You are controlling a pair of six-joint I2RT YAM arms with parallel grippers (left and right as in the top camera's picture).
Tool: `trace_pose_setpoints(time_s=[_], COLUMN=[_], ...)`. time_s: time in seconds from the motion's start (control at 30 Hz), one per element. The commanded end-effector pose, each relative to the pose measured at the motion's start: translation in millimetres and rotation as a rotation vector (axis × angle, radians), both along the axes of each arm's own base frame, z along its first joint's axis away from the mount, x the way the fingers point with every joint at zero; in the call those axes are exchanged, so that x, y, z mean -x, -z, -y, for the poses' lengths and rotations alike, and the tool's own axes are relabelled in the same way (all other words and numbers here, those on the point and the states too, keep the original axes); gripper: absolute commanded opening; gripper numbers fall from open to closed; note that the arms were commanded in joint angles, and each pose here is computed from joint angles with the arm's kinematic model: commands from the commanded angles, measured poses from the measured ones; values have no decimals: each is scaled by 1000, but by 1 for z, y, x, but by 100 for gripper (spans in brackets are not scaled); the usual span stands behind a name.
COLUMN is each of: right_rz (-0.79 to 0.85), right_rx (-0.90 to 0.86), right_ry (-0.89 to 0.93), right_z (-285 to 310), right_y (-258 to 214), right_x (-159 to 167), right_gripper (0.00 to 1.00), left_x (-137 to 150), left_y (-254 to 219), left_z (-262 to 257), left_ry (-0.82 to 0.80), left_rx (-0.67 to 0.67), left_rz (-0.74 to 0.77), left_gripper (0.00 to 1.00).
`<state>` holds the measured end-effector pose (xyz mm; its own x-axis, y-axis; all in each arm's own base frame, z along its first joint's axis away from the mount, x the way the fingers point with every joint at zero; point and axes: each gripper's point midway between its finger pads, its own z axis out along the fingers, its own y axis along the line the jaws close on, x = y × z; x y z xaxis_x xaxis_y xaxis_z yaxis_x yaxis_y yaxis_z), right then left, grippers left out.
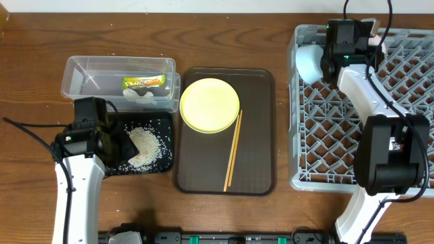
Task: Sort waste into correct bins and load items into the dishwasher rack
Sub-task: 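Move the right gripper back to the yellow plate edge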
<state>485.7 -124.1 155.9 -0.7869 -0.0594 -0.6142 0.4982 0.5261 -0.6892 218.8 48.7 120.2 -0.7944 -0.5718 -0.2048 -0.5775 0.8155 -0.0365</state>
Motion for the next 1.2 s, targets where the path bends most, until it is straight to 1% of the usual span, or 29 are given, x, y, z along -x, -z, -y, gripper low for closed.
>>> trace_pose_setpoints(time_s=[0.0,0.1,0.2,0.23,0.27,0.37,0.4,0.43,0.5,0.53,0.67,0.73,0.8,0.87,0.9,0.93,1.03,1.1,1.17], right_rz=[-42,-45,-57,-65,-72,-86,-91,-95,-102,-103,-98,-81,-62,-67,-79,-93,-132,-168,-200], right_rx=[-90,-144,-225,-255,-289,-373,-391,-411,-443,-458,-513,-559,-656,-791,-874,-959,-1150,-1235,-1249], right_ry=[-44,8,2,-11,-28,-71,-84,-99,-119,-129,-165,-195,-259,-365,-438,-516,-680,-754,-793], right_z=[-16,-19,-28,-32,-36,-48,-52,-57,-64,-67,-77,-84,-102,-130,-149,-169,-219,-246,-265], right_y=[23,32,36,36,35,29,26,22,16,12,-5,-16,-26,-33,-37,-41,-49,-50,-47], right_x=[1,17,25,27,28,34,36,39,44,47,58,63,66,70,72,75,84,91,95], right_gripper=[1,1,1,2,6,29,35,45,60,65,70,76,79,80,80,80,80,79,78], left_x=[1,1,1,1,1,1,1,1,1,0,0,0,0,0,0,0,0,0,0], left_y=[-2,-2,-2,-2,-2,-2,-2,-2,-2,-2,-2,-2,-2,-2,-2,-2,-2,-2,-2], left_z=[-3,-3,-3,-3,-3,-3,-3,-2,-1,1,1,1,1,1,1,1,1,1,1], left_ry=[-17,-17,-17,-17,-16,-17,-16,-16,-14,-12,-11,-11,-11,-11,-11,-12,-12,-12,-12], left_rx=[-7,-7,-7,-7,-7,-6,-6,-6,4,14,15,15,15,15,15,15,15,15,15], left_rz=[2,2,2,2,2,2,2,2,4,6,6,6,6,6,6,6,6,6,6], left_gripper=[66,66,66,66,66,66,66,66,66,66,66,66,67,68,71,71,71,71,71])
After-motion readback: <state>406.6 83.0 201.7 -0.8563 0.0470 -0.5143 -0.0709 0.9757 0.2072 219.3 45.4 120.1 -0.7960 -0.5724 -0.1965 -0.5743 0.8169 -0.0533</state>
